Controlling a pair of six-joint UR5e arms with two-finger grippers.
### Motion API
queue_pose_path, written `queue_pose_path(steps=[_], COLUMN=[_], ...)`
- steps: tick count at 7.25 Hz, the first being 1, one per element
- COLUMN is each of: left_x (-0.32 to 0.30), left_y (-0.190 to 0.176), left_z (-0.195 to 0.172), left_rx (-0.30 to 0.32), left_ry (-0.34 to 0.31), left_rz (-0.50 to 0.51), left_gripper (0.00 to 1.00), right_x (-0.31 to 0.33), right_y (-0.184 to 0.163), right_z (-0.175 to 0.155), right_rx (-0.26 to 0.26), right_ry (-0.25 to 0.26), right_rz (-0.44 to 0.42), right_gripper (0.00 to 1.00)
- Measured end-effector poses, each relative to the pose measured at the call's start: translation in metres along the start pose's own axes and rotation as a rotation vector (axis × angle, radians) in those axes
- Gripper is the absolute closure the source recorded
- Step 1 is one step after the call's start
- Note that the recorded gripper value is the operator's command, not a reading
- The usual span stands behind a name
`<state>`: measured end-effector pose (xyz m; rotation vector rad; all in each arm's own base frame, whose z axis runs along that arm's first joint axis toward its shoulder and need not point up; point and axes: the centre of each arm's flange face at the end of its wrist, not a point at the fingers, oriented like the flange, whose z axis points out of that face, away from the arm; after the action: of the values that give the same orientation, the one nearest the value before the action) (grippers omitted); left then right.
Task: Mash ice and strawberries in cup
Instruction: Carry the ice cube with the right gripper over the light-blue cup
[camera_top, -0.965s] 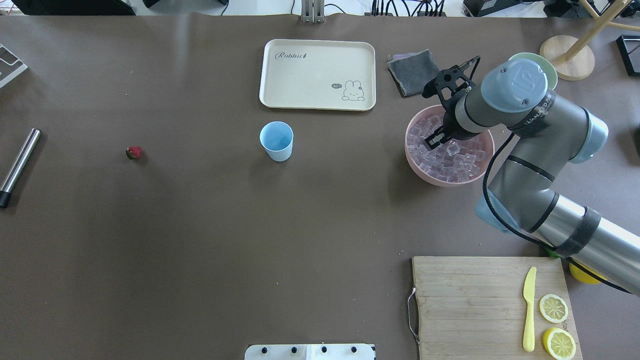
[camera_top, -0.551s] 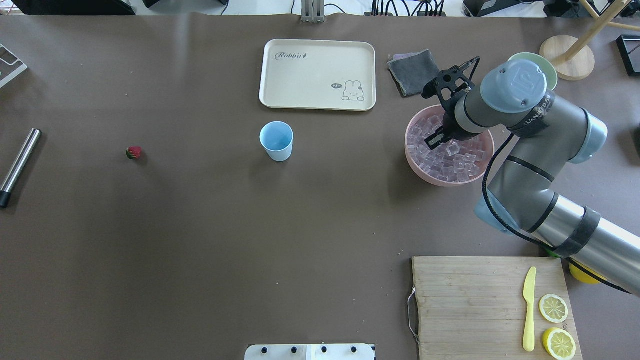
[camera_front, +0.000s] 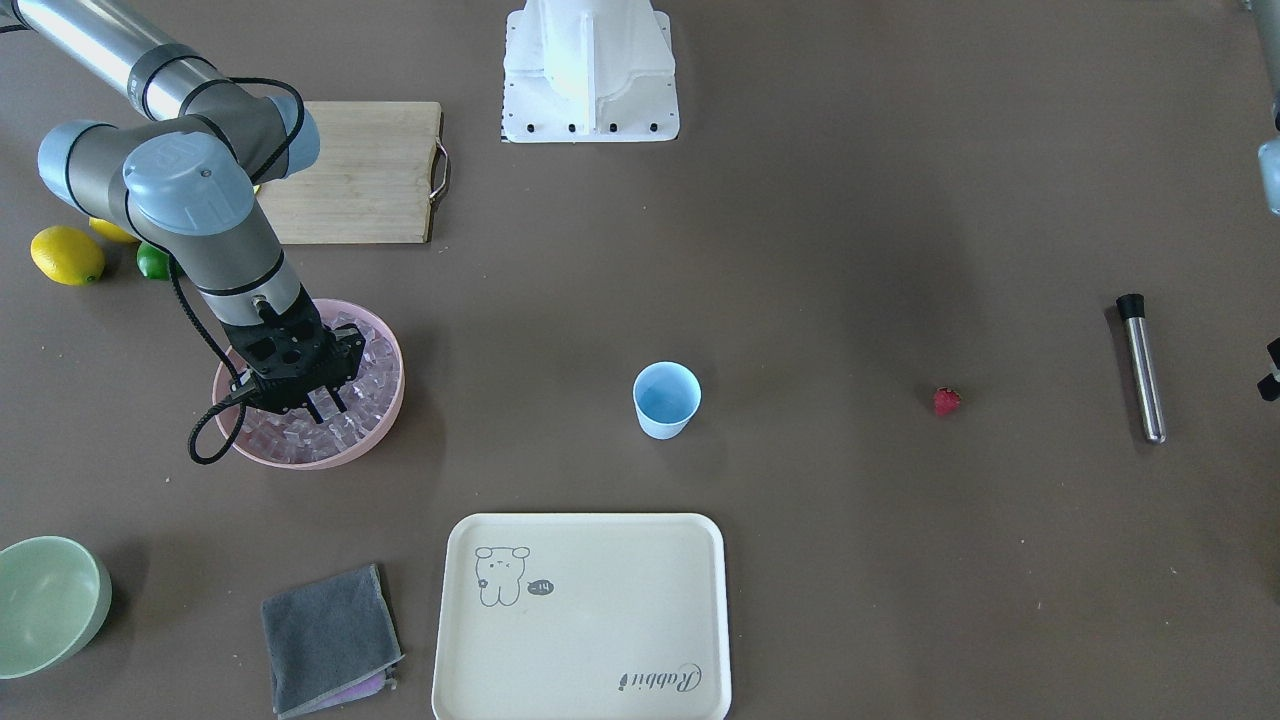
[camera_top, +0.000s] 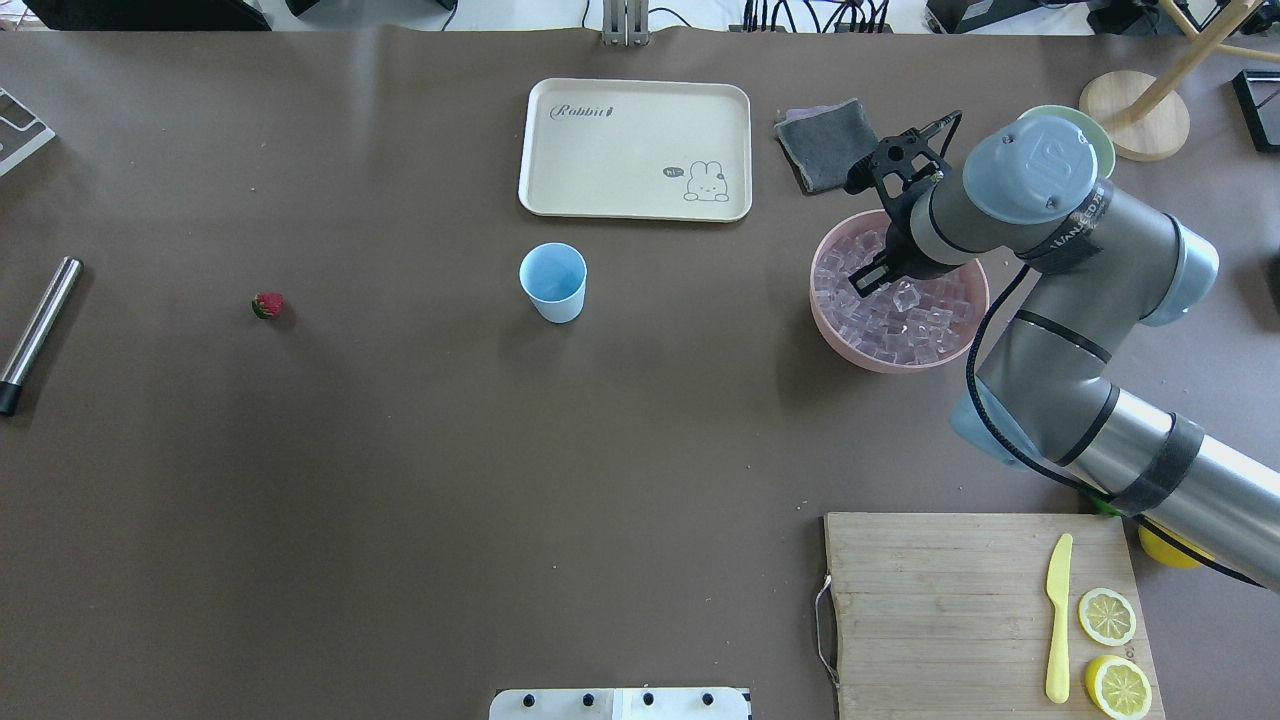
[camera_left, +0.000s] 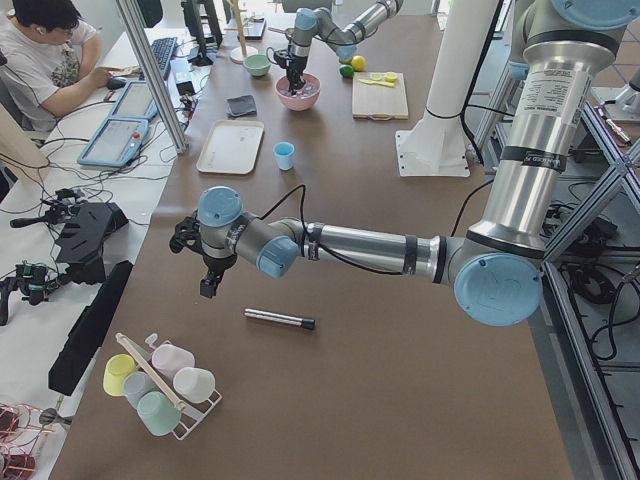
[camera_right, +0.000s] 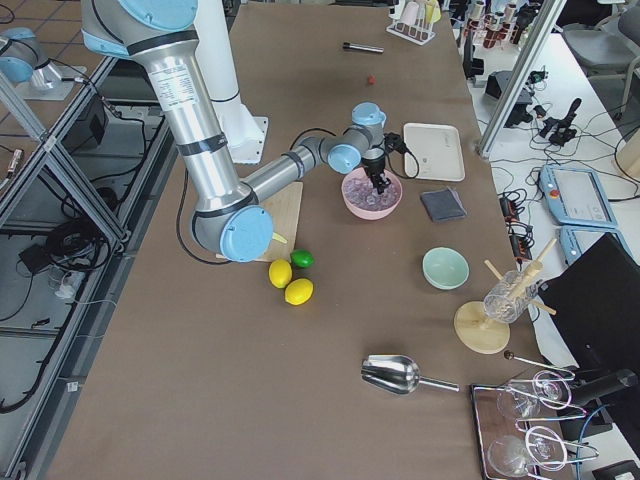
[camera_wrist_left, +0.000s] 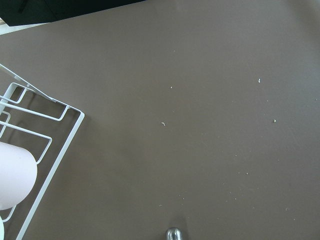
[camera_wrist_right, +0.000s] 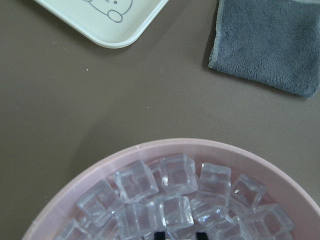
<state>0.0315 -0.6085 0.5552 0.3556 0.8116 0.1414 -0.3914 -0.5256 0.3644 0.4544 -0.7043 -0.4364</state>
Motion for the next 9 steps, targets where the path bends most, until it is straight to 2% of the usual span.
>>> queue_pose_path(steps=[2,4,7,9], left_x=[0.0,0.0,-0.001,-0.003], left_y=[0.0,0.0,0.0,0.001], left_z=[0.0,0.0,0.001,0.003], left_rx=[-0.001,-0.001,0.0,0.005], left_ry=[0.0,-0.001,0.0,0.001], left_rz=[0.0,-0.001,0.0,0.005], left_gripper=[0.03,0.03,0.03,0.03], right_x=[-0.013,-0.054,-0.161,-0.224], right_y=[-0.022,-0.07,-0.144,-0.157], right_z=[-0.037,-0.073,-0.079,-0.071], right_rx=[0.002,-0.013,0.004,0.02], right_ry=[0.0,0.002,-0.021,-0.009], right_rz=[0.049,0.148,0.317,0.373], right_gripper=[1.0,1.0,1.0,1.0])
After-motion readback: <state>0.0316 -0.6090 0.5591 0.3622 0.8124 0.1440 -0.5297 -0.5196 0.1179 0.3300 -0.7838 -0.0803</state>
